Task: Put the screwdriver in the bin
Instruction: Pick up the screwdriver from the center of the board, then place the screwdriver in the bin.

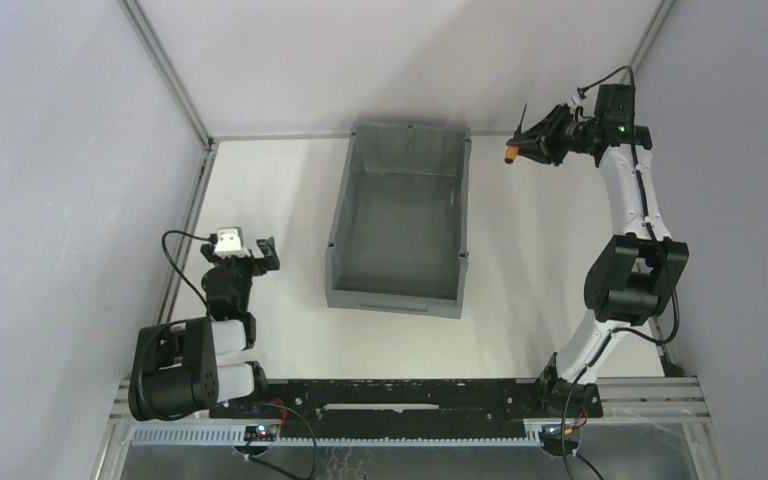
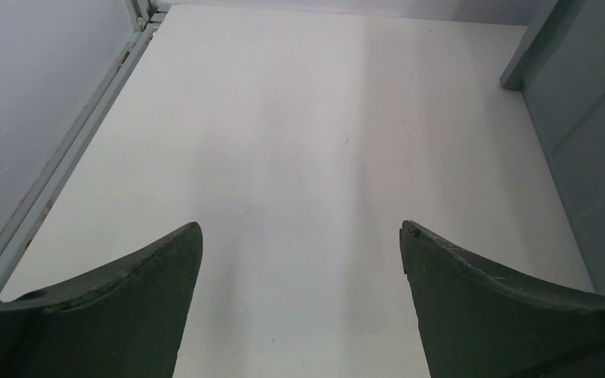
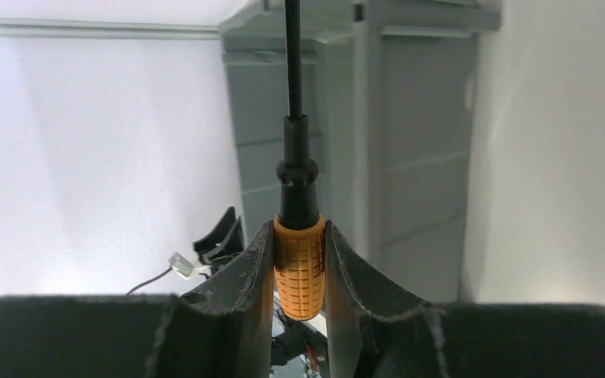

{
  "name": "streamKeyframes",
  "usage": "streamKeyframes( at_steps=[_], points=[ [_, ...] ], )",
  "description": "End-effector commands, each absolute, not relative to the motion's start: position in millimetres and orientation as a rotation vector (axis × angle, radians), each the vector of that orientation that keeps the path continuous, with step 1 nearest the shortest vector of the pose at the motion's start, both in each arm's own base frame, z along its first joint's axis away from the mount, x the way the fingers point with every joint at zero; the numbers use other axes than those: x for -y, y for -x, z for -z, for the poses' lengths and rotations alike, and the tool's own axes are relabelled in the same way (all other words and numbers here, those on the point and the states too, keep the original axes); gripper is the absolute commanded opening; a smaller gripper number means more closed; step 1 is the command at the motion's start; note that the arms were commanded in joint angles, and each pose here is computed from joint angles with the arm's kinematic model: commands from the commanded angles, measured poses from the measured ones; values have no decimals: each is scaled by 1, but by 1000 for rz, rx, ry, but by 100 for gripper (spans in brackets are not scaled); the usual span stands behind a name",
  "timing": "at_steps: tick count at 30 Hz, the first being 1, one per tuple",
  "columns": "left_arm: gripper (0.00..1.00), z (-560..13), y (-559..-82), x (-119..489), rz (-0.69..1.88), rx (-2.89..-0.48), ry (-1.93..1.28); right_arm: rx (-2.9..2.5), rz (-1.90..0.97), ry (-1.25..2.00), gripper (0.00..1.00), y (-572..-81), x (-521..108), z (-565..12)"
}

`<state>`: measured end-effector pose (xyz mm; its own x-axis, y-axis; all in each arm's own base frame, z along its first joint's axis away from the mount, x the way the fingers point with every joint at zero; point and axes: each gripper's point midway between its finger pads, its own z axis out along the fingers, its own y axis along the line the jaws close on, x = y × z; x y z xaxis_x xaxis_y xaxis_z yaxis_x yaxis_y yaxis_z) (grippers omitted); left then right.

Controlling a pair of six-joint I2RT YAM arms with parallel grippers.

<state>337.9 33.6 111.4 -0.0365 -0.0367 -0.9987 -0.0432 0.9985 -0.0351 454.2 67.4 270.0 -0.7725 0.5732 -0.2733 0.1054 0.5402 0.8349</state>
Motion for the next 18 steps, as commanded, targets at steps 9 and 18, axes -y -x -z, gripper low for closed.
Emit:
streamKeyframes(
  at_steps=[9,18],
  points=[
    [100,-141,-349,-35,-7,-1516,60,-2200,-1290,-609,0,-437,-136,-352],
    [100,-141,-349,-35,-7,-1516,60,-2291,-1218,-563,0,-425,-199,-349]
  ],
)
